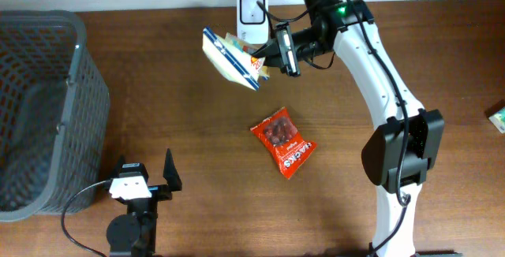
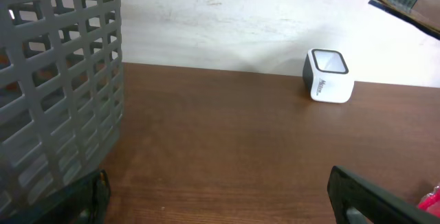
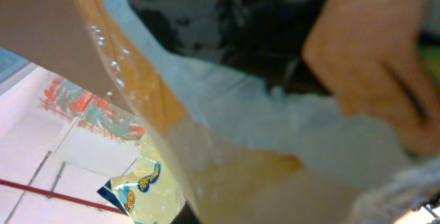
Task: Scan the item barcode
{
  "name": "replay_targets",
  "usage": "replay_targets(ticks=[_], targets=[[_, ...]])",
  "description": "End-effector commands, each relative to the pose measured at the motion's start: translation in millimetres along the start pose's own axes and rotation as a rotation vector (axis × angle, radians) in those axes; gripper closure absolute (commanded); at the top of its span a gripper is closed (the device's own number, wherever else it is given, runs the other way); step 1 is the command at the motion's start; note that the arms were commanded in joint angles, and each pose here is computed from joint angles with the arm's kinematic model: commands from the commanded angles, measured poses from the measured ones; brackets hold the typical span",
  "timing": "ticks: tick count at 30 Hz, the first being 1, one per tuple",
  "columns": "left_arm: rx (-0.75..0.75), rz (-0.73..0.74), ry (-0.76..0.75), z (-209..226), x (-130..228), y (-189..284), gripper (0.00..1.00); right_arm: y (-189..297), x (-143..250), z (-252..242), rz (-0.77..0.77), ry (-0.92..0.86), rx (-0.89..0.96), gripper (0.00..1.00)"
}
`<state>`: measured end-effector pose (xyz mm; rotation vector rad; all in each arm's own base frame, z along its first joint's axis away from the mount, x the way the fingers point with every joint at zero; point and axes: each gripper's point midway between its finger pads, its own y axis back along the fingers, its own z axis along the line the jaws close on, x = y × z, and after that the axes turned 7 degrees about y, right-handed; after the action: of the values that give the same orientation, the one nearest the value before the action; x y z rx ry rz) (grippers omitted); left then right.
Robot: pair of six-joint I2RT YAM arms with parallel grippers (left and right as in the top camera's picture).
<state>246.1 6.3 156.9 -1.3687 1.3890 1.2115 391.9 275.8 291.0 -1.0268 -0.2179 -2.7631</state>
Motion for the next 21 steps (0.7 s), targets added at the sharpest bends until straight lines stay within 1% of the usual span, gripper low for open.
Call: replay_targets(ticks=[1,5,11,16,19,21], targets=[[0.004,0.002,0.004,-1,2,0,0.01,8,25,20,0.019,0.08,-0.033,0.96],[0.004,0.002,0.004,-1,2,0,0.01,8,14,15,-0.041,0.084,0.001,0.96],[0.004,0.002,0.004,-1,2,0,0.01,8,2,20,-0.097,0.197,0.019,0.96],[0.004,0.002,0.004,-1,2,0,0.01,10,-10,16,-0.164,0.201,0.053,0.96],[0.004,0.002,0.004,-1,2,0,0.01,17,-37,7,-0.314,0.258,0.136,0.96],[0.004,0.002,0.004,-1,2,0,0.01,23,-57,3,-0.421,0.35,0.208,0.96]])
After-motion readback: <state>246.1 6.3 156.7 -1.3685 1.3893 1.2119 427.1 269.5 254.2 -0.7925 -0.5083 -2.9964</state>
